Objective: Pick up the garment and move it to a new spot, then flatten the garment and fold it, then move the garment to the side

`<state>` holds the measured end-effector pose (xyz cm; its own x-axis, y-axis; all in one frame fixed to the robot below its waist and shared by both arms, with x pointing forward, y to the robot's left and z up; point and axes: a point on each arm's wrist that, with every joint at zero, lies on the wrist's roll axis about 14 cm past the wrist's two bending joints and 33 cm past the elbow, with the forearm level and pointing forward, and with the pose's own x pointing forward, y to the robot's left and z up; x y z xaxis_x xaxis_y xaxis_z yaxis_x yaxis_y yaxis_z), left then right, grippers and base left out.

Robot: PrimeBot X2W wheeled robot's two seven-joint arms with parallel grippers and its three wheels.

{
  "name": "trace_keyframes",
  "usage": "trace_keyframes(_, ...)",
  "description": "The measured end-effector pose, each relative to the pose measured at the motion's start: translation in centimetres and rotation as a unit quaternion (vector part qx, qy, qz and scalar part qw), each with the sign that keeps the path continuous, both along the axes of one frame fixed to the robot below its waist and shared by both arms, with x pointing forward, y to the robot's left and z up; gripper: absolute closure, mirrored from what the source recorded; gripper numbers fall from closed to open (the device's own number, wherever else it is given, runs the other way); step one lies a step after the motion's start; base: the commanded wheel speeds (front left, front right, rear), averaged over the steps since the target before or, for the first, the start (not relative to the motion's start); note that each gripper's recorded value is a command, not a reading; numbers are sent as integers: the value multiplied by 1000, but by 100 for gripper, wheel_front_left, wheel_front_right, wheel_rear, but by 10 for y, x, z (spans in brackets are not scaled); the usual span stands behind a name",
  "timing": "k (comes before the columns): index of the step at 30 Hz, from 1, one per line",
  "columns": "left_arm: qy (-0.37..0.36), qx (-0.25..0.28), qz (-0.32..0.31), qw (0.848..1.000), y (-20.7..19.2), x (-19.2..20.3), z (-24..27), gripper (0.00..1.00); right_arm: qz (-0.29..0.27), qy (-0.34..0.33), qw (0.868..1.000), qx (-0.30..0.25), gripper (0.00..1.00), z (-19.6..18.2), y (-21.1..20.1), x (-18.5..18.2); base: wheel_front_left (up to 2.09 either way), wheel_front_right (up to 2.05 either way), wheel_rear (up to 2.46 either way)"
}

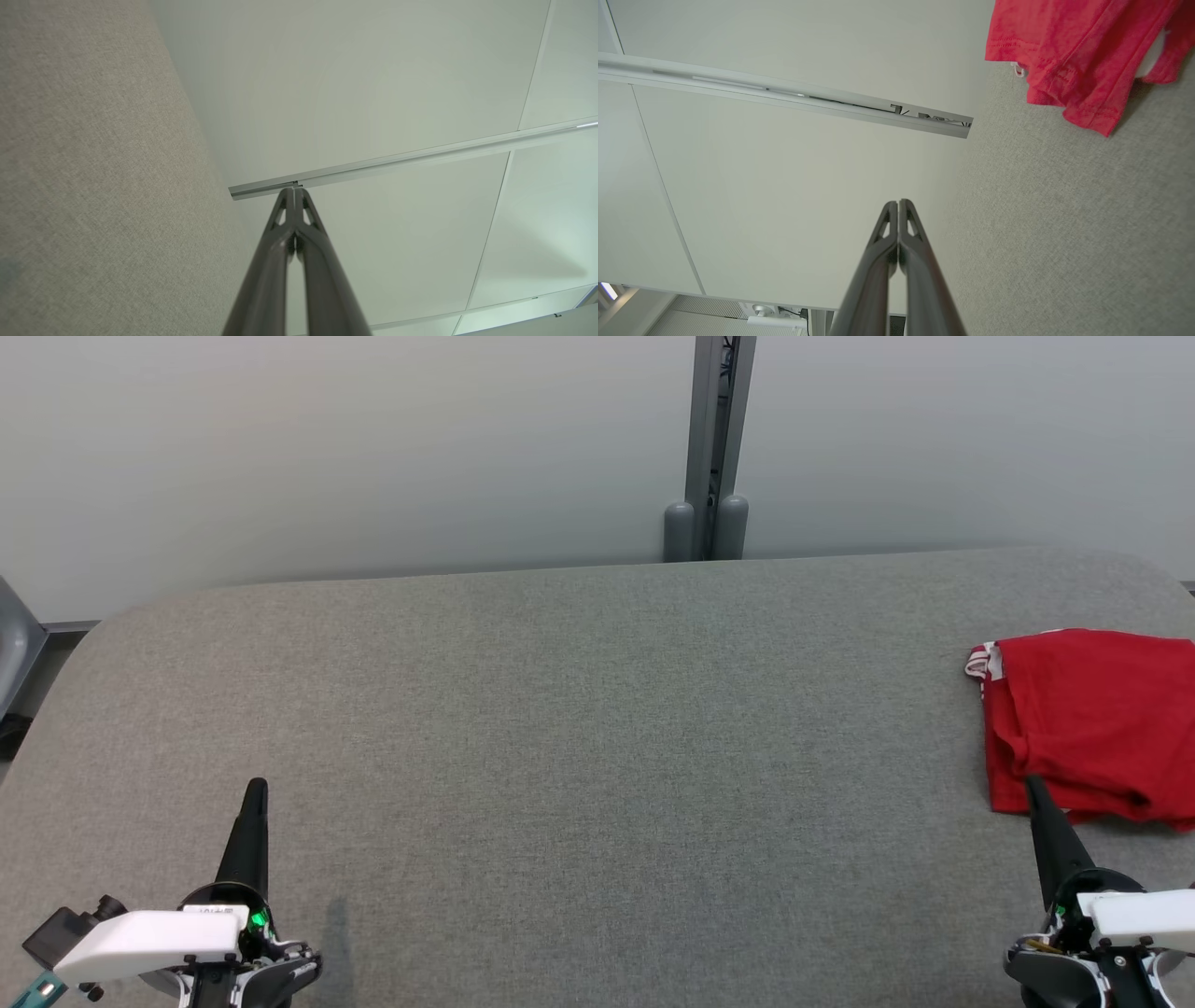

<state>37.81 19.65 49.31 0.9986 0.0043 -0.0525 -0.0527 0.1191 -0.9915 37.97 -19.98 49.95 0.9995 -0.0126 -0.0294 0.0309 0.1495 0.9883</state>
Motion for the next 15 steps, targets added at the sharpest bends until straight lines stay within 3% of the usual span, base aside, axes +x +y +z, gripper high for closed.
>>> trace_keyframes(15, -12, -46, 0, 999, 2, 6, 6, 100, 4, -7, 998, 58, 100, 3, 1, 6, 0, 0, 0)
